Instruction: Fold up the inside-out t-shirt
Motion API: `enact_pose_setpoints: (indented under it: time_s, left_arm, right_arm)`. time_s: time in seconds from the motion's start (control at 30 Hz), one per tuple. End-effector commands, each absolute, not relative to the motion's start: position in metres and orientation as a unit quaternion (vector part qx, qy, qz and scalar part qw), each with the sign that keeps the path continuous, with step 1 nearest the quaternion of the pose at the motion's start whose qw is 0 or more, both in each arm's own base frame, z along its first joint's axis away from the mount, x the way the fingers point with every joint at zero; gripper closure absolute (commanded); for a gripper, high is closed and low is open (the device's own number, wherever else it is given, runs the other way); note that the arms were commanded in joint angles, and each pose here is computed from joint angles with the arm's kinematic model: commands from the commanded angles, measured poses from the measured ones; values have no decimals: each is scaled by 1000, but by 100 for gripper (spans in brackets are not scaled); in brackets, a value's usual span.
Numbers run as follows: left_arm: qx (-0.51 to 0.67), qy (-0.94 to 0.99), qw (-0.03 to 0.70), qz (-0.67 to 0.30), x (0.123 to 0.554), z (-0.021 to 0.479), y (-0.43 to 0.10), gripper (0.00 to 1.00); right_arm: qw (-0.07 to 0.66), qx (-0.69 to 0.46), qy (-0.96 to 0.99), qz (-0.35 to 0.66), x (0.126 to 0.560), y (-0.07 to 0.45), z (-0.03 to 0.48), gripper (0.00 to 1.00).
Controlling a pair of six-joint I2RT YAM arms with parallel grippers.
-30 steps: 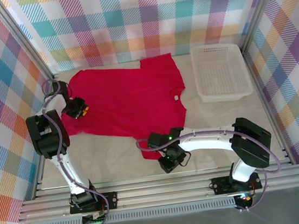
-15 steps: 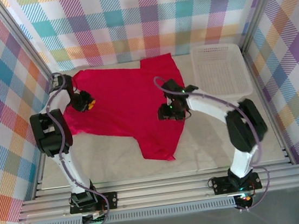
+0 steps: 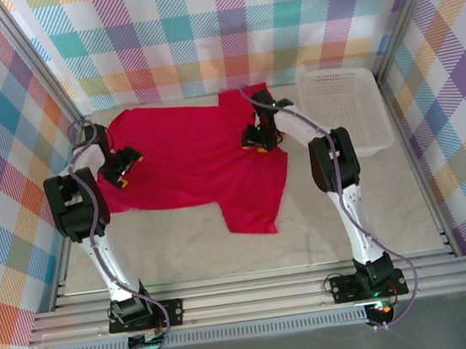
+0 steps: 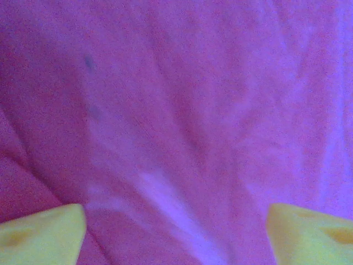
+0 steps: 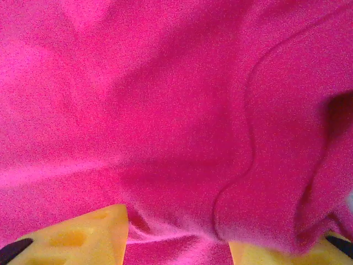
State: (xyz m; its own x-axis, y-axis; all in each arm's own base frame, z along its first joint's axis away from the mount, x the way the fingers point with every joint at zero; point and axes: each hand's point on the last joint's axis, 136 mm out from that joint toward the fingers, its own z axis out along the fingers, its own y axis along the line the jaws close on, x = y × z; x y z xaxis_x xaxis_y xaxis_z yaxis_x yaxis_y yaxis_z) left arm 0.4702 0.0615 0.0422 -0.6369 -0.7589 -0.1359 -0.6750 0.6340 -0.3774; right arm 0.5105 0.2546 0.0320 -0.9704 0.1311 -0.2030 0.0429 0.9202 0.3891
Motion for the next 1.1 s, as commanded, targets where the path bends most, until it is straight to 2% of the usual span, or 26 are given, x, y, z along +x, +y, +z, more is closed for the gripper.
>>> enact_pose_setpoints:
  time_s: [0.0, 0.2, 0.3, 0.4, 0.57, 0.63, 0.83, 1.07]
  left_arm:
    - [-400, 893, 172, -114, 468, 47, 76, 0]
    - [-401, 882, 218, -119, 445, 89, 80, 0]
    - [-409, 875, 221, -133, 421, 101, 70, 7]
    - [-414, 874, 213, -135, 402, 96, 65, 11]
    - [-421, 885, 162, -116, 388, 75, 71, 14]
    - [-435, 880, 152, -117, 386, 68, 76, 15]
    - [-451, 874, 154, -96, 383, 67, 89, 15]
    - [-510, 843, 148, -85, 365, 64, 122, 15]
  right_arm:
    - [72, 27, 988, 135, 514, 230, -3, 53]
    - [120, -17, 982, 143, 530, 236, 51, 51]
    - [125, -32, 977, 169, 510, 245, 89, 49]
    - [120, -43, 973, 191, 472, 256, 104, 47]
    - [90, -49, 970, 221, 405, 263, 89, 45]
    - [73, -60, 973, 212, 381, 261, 75, 41]
    - [44, -114, 974, 191, 329, 265, 49, 36]
    - [46, -150, 977, 145, 268, 261, 57, 36]
